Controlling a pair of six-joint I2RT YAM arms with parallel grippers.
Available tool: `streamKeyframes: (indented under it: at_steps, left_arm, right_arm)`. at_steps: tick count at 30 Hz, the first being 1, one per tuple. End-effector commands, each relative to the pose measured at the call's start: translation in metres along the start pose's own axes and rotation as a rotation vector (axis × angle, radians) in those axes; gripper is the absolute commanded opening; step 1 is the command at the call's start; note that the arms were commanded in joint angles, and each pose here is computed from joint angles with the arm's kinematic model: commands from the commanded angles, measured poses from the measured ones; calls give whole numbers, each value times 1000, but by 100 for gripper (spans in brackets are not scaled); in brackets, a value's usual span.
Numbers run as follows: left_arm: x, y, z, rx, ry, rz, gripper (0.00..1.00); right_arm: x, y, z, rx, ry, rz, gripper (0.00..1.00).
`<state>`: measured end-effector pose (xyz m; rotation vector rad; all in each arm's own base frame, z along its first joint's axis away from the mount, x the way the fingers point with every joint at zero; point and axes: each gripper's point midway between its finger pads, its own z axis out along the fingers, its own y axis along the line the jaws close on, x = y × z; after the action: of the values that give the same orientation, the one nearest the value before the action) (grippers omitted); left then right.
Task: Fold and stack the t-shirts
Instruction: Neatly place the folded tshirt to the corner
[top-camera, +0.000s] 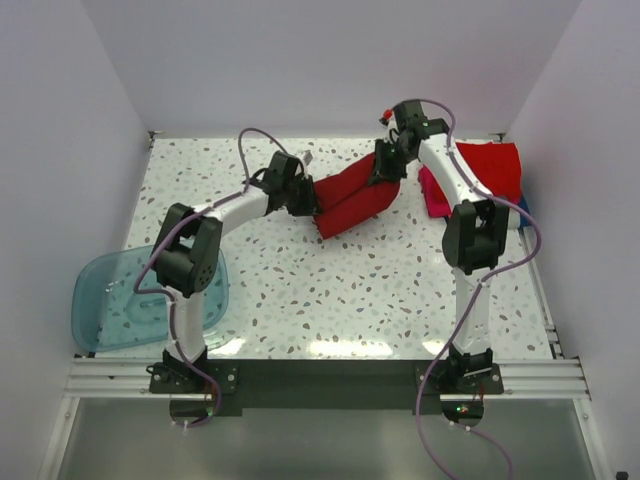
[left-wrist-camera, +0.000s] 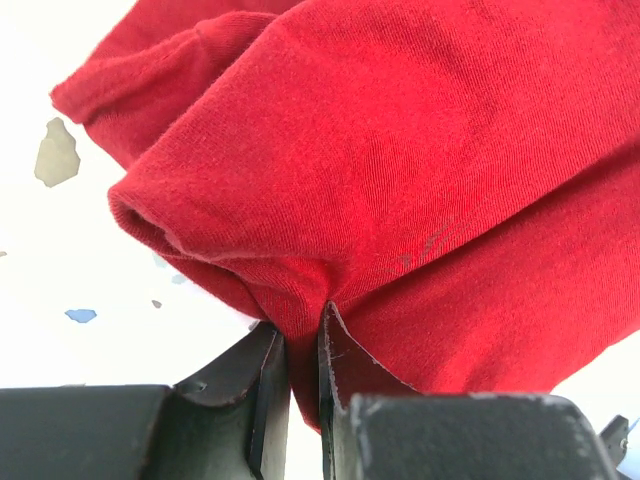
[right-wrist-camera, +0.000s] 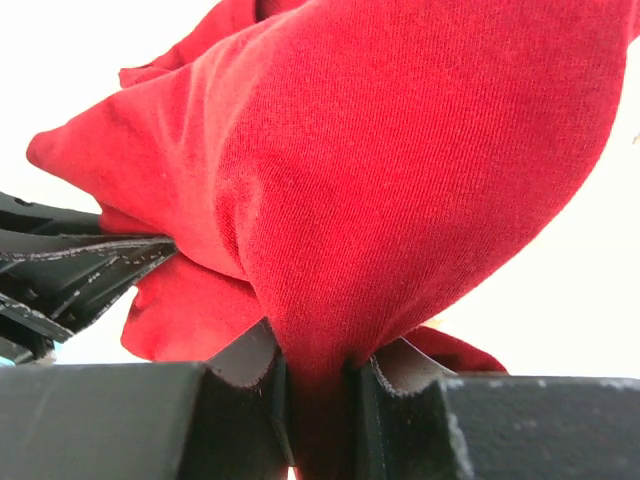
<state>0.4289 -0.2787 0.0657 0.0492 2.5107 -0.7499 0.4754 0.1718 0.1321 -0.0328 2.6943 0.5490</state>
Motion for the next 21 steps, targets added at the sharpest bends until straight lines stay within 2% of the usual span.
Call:
streamKeyframes:
  at_steps: [1, 7, 11, 13, 15, 17, 21]
  left_arm:
    - [44, 57, -16, -177, 125, -13, 10]
    - [62, 63, -24, -179, 146, -16, 12]
    - [52, 48, -27, -113, 112, -4, 34]
    - [42, 40, -27, -93, 91, 0, 40]
    - [33, 32, -25, -72, 81, -2, 52]
    - [30, 28, -25, -58, 84, -6, 58]
    - [25, 24, -28, -49, 72, -3, 63]
  right_arm:
    - [-56, -53, -48, 153, -184, -51, 0]
    - [-96, -80, -84, 156, -297, -27, 0]
    - [-104, -84, -96, 124, -336, -10, 0]
    - [-97, -83, -93, 104, -319, 0, 0]
    - [-95, -80, -89, 80, -319, 4, 0]
    - [-86, -81, -83, 74, -304, 17, 0]
    - [-83, -87, -88, 113, -312, 11, 0]
